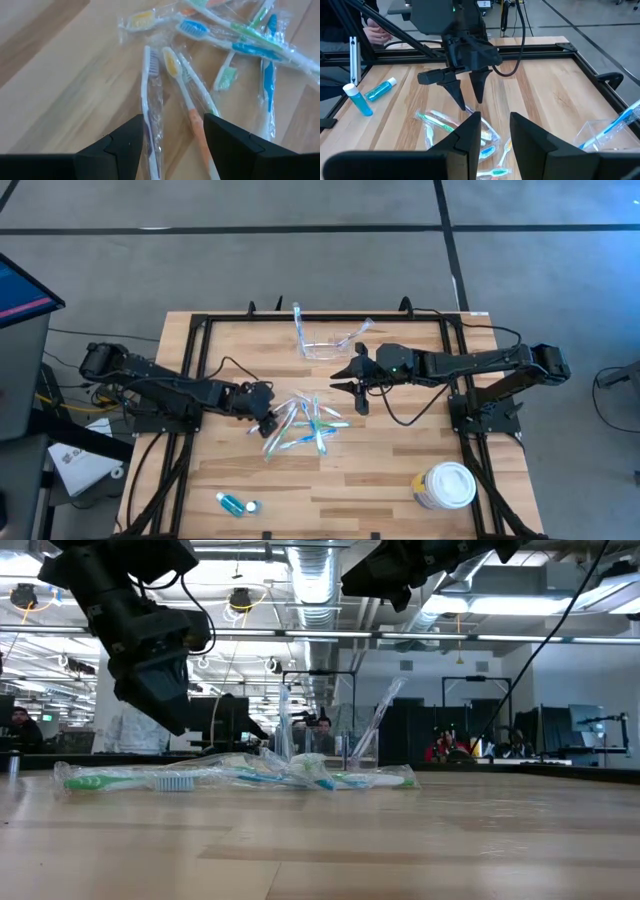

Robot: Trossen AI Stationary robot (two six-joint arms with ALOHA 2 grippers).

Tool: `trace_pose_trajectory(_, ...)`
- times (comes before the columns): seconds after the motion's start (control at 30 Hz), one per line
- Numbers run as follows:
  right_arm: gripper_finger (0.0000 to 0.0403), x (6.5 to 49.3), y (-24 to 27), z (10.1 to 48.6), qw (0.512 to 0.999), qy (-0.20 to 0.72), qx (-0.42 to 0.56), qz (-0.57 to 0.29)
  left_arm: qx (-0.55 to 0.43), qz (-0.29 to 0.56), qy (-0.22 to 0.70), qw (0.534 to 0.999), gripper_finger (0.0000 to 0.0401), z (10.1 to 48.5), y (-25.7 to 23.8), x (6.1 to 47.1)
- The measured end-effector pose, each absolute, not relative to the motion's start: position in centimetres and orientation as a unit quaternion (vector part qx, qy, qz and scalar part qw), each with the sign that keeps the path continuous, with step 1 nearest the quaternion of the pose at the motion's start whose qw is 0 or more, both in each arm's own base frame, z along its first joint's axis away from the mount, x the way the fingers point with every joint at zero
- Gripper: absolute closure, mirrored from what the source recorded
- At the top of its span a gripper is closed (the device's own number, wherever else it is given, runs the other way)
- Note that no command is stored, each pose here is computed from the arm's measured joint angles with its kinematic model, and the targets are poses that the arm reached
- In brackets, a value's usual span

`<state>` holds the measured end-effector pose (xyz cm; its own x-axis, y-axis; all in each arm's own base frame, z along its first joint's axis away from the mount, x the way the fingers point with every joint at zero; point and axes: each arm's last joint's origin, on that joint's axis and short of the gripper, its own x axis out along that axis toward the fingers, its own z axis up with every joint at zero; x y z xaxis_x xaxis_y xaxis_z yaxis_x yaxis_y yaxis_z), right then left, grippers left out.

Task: Pick & Place toothbrushing station
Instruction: Put the violet toothbrush into the transparent organizer

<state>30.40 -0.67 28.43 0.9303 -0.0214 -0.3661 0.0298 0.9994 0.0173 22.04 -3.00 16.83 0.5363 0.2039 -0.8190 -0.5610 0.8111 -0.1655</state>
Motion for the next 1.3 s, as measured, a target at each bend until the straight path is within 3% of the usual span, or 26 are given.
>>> trace_pose_trajectory(1.3, 0.0307, 30.4, -0.6, 28.4, 0.982, 0.188, 0.019, -0.014, -0.196, 0.261, 0.494, 0.806, 0.0205, 13.6, -3.7, 22.2)
